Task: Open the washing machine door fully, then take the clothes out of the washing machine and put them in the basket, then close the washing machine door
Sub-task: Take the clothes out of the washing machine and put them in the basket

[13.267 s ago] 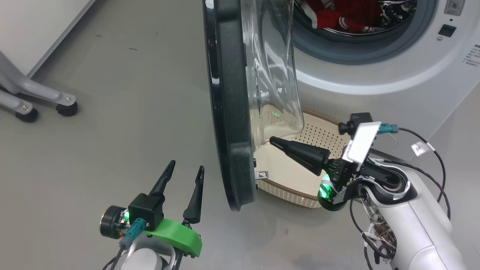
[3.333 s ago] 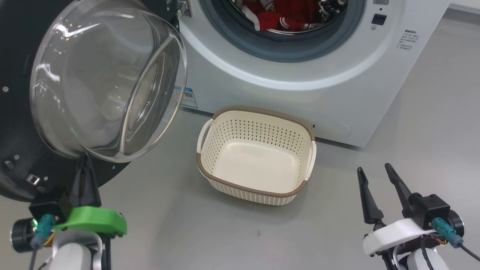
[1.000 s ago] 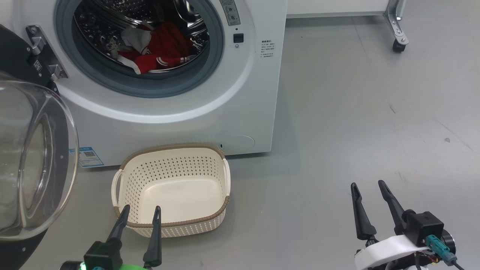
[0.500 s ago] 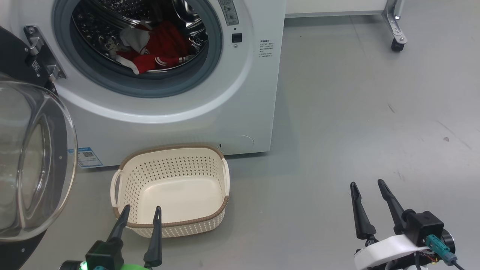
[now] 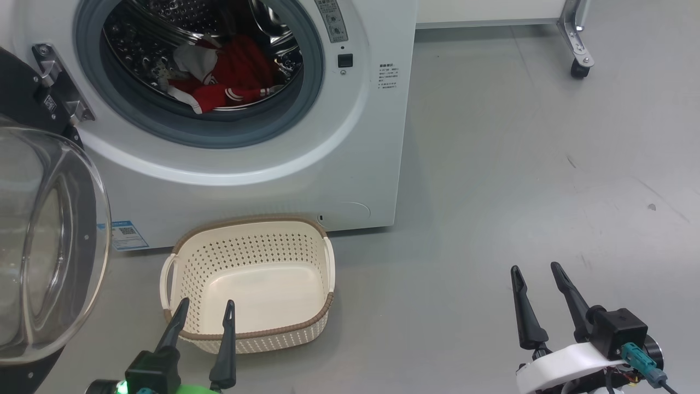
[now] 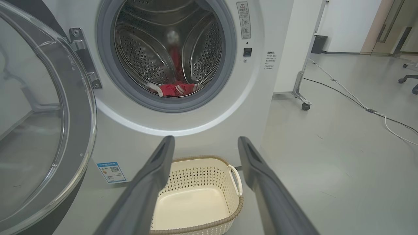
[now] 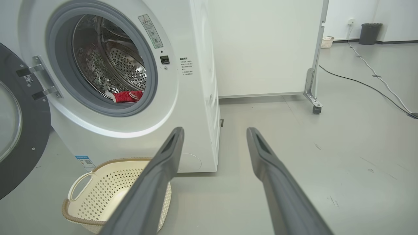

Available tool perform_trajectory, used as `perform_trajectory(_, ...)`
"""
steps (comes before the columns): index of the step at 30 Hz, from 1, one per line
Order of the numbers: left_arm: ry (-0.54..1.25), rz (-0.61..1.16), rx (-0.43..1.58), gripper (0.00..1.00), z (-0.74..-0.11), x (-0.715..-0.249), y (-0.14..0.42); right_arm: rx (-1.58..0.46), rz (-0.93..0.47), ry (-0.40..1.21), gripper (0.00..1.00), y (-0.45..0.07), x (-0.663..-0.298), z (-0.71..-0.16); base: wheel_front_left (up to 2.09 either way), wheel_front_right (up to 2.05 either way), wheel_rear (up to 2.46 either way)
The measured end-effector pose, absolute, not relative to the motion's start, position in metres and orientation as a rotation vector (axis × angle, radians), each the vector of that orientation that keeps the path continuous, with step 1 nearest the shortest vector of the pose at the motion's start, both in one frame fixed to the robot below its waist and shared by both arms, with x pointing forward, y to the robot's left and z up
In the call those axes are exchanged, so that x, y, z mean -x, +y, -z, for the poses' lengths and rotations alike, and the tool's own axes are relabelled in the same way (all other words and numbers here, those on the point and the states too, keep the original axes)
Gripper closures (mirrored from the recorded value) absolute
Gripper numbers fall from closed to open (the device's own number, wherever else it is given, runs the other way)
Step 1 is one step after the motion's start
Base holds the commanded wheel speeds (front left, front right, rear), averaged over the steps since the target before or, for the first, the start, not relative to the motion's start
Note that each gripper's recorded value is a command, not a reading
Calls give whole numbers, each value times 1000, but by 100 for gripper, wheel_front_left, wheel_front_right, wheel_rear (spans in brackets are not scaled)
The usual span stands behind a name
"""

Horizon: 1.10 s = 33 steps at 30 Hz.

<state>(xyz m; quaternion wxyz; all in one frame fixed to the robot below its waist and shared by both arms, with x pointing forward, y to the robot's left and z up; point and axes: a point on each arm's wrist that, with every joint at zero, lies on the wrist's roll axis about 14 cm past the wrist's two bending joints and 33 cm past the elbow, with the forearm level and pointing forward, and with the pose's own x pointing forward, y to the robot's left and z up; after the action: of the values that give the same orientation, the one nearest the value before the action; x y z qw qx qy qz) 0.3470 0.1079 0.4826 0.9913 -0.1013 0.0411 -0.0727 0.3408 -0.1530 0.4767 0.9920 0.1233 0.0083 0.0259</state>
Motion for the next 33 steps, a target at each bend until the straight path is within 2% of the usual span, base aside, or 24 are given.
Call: perform_trajectory(33,53,148,210,0,-492,-348,106,-263,-48,16,0,-152,-340,-477,100,-100,0)
